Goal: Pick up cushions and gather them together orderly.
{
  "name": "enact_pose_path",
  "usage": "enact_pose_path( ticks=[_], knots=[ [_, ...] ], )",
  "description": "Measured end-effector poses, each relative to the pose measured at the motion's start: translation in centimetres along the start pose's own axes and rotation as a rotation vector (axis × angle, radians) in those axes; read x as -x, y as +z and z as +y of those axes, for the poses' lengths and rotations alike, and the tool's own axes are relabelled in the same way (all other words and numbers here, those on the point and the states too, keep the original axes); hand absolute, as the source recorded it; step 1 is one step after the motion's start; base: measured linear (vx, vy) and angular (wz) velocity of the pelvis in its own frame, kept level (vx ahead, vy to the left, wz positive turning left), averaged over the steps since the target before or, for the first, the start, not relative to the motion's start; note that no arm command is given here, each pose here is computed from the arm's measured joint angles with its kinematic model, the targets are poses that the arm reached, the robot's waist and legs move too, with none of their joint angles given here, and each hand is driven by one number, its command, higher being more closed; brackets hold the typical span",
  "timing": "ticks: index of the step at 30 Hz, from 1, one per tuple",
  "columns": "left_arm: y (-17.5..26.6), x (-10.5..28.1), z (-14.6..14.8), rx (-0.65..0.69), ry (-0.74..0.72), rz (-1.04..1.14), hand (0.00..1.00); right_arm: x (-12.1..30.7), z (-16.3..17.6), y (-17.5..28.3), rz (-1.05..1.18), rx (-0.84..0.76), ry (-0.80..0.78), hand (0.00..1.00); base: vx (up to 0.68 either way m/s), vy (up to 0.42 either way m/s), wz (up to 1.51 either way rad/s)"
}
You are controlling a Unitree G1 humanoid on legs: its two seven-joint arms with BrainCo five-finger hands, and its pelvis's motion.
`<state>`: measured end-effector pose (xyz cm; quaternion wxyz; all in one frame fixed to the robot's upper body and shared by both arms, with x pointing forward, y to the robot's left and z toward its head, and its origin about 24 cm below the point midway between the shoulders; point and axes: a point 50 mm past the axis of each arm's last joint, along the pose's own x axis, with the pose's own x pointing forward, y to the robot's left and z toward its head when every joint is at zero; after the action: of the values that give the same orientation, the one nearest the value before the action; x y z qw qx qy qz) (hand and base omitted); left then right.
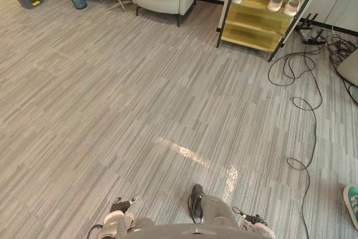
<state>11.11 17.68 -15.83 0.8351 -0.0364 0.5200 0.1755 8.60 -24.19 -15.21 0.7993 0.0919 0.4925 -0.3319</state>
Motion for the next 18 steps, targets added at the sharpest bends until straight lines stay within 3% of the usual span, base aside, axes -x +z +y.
enact_pose_path(
  ticks=[5, 18],
  knots=[
    [1.1, 0.0, -0.2, -0.022, -0.015, -0.053, 0.0, 0.0, 0.3, 0.0, 0.008, -0.018, 0.003, 0.0, 0.38, -0.038, -0.19],
    [1.2, -0.3, 1.5, -0.076, 0.017, -0.055, 0.0, 0.7, 1.9, -1.8, 0.057, -0.043, 0.041, 0.0, 0.19, 0.171, -0.33]
  ],
)
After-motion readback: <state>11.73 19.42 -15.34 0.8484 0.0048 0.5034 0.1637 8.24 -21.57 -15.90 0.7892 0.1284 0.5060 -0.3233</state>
